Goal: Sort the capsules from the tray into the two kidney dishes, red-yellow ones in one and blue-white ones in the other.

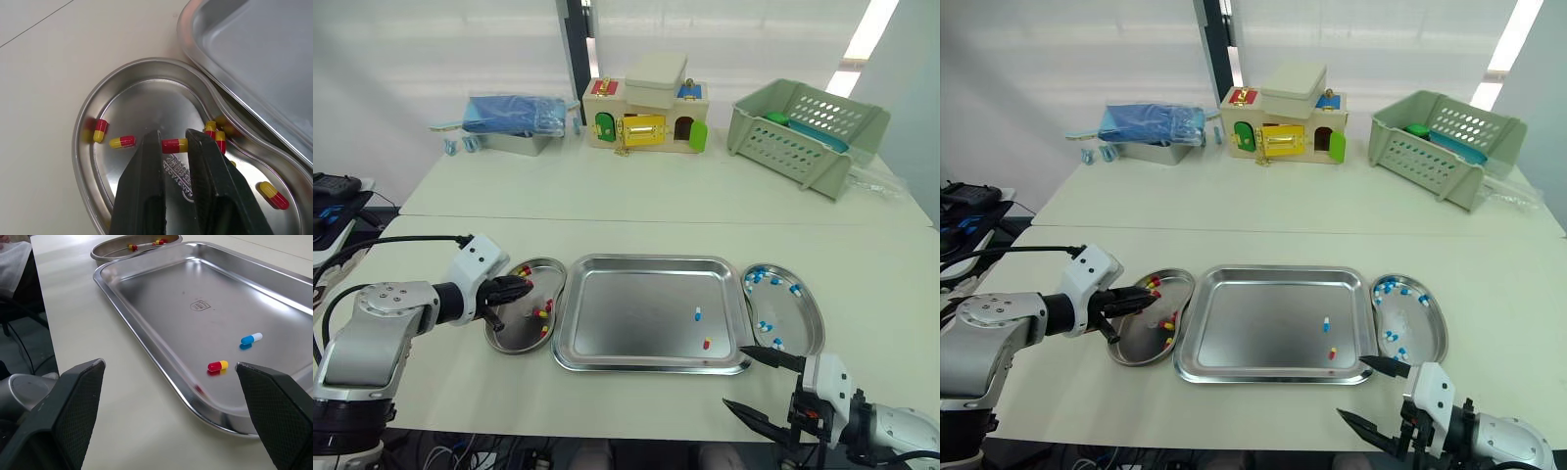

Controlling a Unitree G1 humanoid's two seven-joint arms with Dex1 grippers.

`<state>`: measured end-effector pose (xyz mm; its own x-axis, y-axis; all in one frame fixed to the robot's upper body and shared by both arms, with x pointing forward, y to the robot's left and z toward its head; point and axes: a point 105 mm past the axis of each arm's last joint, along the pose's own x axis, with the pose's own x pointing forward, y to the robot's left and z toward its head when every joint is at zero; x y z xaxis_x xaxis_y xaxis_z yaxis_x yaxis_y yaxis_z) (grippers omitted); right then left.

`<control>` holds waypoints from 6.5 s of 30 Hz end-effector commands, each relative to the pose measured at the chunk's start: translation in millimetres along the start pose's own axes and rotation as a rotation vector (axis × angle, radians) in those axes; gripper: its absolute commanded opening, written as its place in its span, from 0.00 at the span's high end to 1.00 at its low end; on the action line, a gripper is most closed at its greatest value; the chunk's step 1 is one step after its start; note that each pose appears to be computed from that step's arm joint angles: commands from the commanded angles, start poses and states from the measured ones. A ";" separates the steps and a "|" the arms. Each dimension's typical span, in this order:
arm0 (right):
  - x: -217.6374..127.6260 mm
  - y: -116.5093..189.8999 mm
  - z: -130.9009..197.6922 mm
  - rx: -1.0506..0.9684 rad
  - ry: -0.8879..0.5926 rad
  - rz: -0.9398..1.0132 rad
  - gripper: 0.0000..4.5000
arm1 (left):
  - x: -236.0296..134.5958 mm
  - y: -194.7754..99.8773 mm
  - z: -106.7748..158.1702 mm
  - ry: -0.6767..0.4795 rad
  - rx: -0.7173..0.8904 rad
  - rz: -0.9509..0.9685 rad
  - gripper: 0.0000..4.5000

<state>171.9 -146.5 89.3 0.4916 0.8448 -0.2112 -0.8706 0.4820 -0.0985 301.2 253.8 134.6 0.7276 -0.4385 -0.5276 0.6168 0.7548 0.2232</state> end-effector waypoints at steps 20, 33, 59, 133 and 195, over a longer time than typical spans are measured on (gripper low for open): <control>-36.9 -20.3 14.6 0.008 0.037 -0.083 0.00 | -34.4 10.0 22.6 -0.160 -0.063 -0.094 0.00; -109.7 -81.2 19.6 0.163 0.319 -0.174 0.00 | -121.1 51.5 -54.1 0.005 -0.029 0.140 0.00; -146.1 -159.0 3.4 0.070 0.384 -0.314 0.00 | -129.0 -13.8 -61.5 -0.197 0.046 0.074 0.00; 102.8 -97.5 24.9 -0.221 0.538 0.227 0.35 | -69.2 -174.0 -65.2 -0.627 -0.022 -0.194 0.00; -46.5 -123.4 50.7 -0.084 0.362 -0.054 0.00 | -57.1 -147.7 -42.7 -0.577 0.074 -0.372 0.00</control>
<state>260.3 -233.2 140.3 0.4969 0.6519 -0.5729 -0.8435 0.5179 -0.1423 152.2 182.2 86.6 0.4590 -0.8859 -0.0663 0.8817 0.4452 0.1560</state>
